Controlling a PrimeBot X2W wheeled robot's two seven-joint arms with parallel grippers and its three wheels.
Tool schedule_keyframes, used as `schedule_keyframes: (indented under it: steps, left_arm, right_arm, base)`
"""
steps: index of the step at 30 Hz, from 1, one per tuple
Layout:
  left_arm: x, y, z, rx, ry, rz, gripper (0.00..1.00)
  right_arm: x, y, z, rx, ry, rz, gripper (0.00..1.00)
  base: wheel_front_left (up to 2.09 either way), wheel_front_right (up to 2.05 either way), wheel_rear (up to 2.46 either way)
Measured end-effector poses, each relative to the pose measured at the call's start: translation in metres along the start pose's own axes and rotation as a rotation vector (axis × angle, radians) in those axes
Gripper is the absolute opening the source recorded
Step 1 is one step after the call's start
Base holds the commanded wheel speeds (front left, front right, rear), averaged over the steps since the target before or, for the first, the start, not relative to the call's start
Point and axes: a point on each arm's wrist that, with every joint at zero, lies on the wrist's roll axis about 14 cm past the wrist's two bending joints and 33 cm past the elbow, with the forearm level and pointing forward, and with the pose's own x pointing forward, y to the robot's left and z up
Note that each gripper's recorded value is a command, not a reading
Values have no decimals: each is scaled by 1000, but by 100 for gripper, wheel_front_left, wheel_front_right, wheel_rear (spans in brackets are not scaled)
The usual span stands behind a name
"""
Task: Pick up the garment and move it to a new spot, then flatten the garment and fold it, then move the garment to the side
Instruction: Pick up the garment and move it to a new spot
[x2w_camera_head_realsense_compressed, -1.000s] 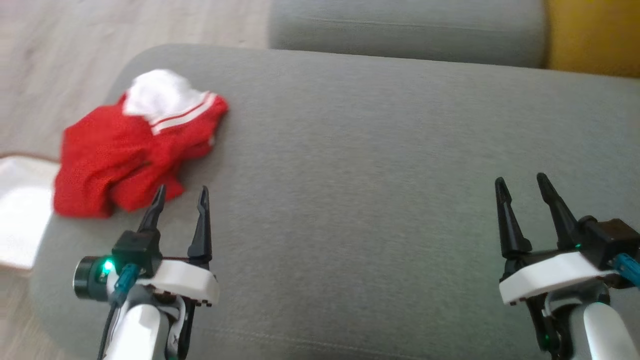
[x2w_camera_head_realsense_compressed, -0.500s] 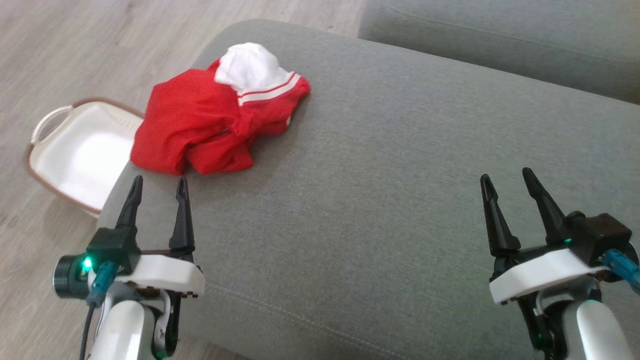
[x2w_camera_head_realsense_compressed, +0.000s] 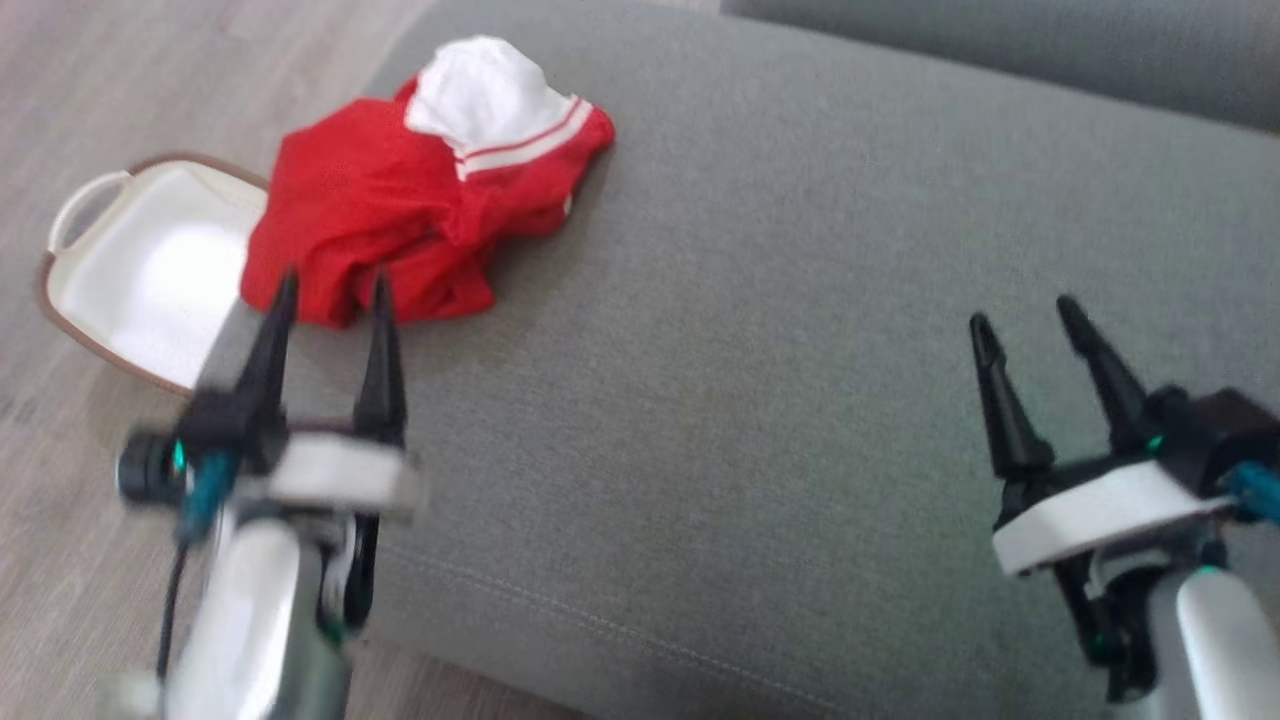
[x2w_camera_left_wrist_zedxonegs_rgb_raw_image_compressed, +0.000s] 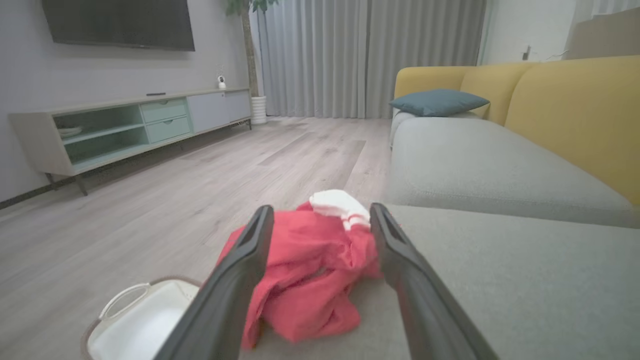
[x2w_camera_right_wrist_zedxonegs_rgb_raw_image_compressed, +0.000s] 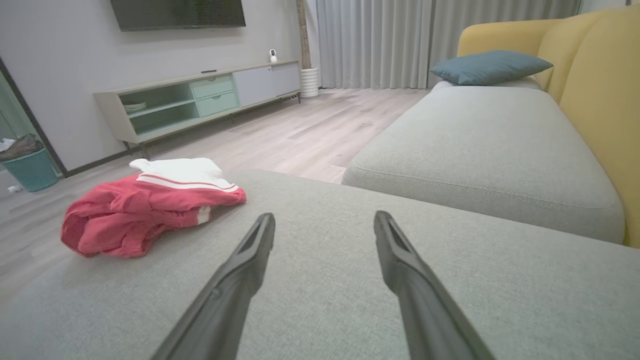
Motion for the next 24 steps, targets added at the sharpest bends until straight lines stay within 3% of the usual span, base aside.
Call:
schedule_keyframes:
  steps: [7, 13, 19, 20, 21, 24]
  left_arm:
    - [87, -40, 2, 16, 2, -130, 100]
    - [131, -46, -72, 52, 303, -156, 100]
    - [134, -41, -148, 65, 612, -123, 100]
    - [135, -42, -155, 70, 641, -123, 62]
    - [137, -43, -158, 72, 650, -124, 0]
    - [149, -44, -156, 82, 620, -124, 0]
  right_arm:
    - [14, -29, -4, -14, 11, -29, 100]
    - [14, -61, -22, -2, 49, -90, 100]
    - [1, -92, -48, 20, 110, -174, 100]
    - [-1, -96, -51, 22, 118, -185, 100]
    - [-2, -99, -54, 24, 124, -194, 100]
    - [-6, -107, -56, 25, 125, -219, 100]
  base:
    - [0, 0, 0]
    - [0, 0, 0]
    - [0, 0, 0]
    - [0, 0, 0]
    - [0, 0, 0]
    - [0, 0, 0]
